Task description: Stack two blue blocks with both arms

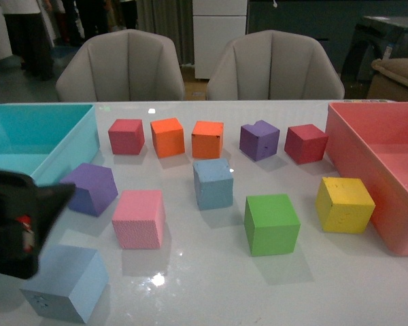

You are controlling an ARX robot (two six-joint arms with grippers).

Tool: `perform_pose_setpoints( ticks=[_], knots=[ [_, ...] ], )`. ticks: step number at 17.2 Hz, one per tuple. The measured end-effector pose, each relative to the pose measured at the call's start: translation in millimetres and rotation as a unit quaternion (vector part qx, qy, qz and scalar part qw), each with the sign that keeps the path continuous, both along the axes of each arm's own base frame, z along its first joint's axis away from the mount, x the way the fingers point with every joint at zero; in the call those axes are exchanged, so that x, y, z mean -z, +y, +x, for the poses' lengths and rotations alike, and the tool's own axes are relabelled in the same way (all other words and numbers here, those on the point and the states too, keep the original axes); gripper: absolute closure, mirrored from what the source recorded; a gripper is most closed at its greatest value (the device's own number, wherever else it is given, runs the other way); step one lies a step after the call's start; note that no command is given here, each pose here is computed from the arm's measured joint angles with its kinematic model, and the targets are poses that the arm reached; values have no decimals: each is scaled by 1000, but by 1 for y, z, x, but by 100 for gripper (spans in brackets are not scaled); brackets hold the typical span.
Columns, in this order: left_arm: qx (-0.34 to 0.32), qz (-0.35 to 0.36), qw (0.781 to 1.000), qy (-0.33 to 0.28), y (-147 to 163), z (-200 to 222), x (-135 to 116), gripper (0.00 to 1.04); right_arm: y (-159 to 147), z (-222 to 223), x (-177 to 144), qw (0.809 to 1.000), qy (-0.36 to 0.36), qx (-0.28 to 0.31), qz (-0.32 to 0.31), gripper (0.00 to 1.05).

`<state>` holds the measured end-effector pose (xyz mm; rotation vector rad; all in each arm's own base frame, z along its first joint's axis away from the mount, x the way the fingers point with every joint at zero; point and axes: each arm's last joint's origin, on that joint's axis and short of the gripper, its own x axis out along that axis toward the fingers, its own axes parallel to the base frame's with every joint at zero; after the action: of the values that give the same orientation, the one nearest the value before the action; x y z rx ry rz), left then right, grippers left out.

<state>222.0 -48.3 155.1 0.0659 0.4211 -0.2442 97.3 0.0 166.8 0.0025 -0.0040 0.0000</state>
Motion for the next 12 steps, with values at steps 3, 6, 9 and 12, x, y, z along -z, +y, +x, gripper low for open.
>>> perform_pose_setpoints(
  ticks=[3, 6, 9, 12],
  knots=[
    [-8, 16, 999, 49, 3, 15, 18, 7, 0, 0, 0, 1000, 0, 0, 0, 6],
    [-5, 21, 997, 80, 5, 23, 29, 7, 0, 0, 0, 1000, 0, 0, 0, 6],
    [-4, 19, 994, 106, 7, 28, 37, 7, 0, 0, 0, 1000, 0, 0, 0, 6],
    [3, 15, 992, 129, 7, 31, 42, 7, 0, 0, 0, 1000, 0, 0, 0, 6]
  ],
)
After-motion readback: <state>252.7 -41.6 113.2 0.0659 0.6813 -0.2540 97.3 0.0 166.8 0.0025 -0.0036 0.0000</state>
